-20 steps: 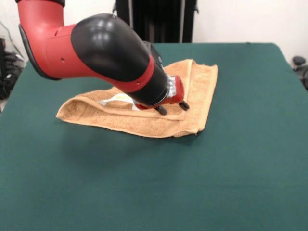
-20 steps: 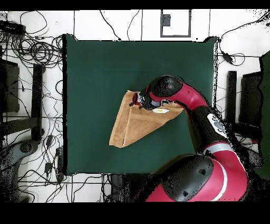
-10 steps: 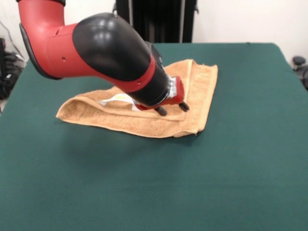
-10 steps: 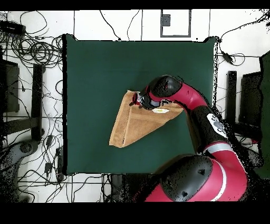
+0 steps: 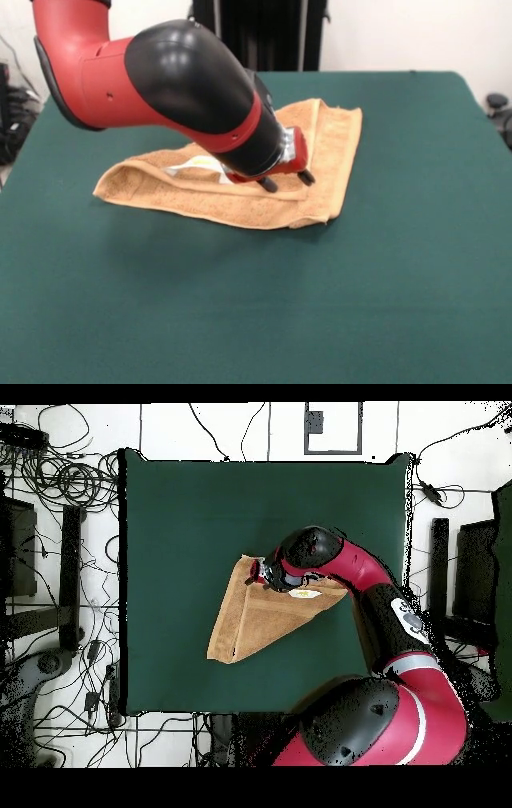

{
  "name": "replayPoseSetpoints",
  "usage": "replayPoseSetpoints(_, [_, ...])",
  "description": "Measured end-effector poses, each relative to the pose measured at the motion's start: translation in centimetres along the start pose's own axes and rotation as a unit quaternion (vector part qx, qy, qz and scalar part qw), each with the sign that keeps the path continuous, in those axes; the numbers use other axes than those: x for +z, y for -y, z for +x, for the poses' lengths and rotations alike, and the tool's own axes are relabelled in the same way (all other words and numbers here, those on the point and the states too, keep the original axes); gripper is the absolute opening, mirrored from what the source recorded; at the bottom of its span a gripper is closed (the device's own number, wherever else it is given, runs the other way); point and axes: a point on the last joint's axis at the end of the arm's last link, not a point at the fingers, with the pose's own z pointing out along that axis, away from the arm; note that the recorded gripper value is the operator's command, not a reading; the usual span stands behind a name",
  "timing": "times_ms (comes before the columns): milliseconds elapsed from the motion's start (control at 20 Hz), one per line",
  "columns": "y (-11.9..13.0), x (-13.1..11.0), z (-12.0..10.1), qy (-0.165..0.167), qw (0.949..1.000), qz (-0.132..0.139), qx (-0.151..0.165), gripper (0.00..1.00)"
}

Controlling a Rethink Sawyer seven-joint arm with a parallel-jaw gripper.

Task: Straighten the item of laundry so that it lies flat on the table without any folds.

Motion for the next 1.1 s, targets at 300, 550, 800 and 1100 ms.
replayPoseSetpoints(300, [0.0,0.0,0.2,0.003,1.0000,0.001,0.000,1.00])
replayPoseSetpoints(550, [0.1,-0.1,0.8,0.011,0.9999,0.010,0.001,1.00])
replayPoseSetpoints(800, [1.3,-0.2,3.1,0.009,0.9995,0.030,0.011,1.00])
replayPoseSetpoints(1100, [2.9,-0.8,8.2,-0.018,0.9976,0.061,0.025,1.00])
